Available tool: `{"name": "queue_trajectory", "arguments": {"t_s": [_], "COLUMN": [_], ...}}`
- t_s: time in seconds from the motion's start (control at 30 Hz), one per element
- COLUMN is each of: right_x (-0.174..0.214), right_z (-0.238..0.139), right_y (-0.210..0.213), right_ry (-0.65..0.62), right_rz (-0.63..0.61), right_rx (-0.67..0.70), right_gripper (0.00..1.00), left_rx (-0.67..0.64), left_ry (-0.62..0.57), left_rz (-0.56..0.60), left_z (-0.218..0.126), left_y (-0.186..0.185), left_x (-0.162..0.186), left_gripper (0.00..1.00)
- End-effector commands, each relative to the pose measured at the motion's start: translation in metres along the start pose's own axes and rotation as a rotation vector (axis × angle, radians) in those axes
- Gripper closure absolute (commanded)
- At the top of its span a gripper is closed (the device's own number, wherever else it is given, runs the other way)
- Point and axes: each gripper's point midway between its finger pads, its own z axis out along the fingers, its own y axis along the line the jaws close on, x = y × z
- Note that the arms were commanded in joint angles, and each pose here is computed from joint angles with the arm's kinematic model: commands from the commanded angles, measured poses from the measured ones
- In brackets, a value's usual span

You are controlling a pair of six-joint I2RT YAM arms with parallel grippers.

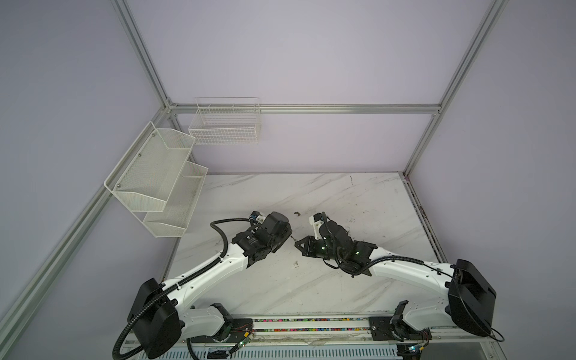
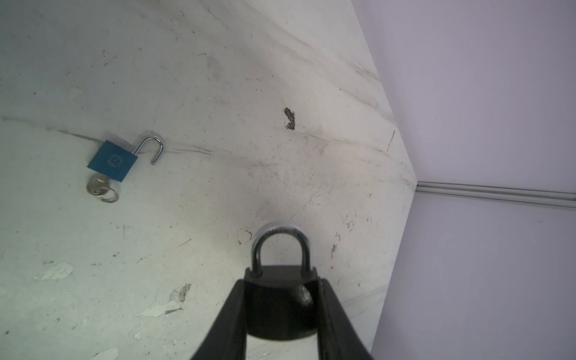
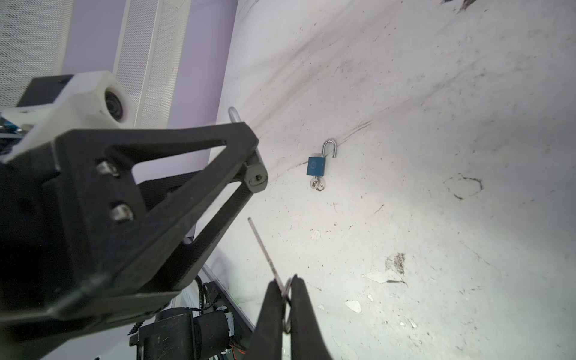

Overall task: Unlock with the key
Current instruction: 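Push the silver key into the padlock's keyhole with the right gripper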

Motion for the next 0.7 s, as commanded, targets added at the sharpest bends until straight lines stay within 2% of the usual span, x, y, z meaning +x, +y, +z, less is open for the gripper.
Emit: {"name": "queue_trajectory", "arguments": {"t_s": [0.0, 0.67], "right_x": [-0.012, -0.019], "right_z": [0.003, 0.018], "right_y": [0.012, 0.009], "right_ry": [-0.055, -0.087], "right_rz": [0.019, 0.023], "right_rx": [-0.025, -0.012], "right_gripper": [1.0, 1.0], "left_rx": [0.077, 0.086], "left_ry": [-0.037, -0.003], "left_rz": [-0.036, -0.05], "left_z": [-0.009, -0.006], "left_y": [-0.025, -0.03], "left_x": [-0.011, -0.004], "left_gripper": [1.0, 1.0]}}
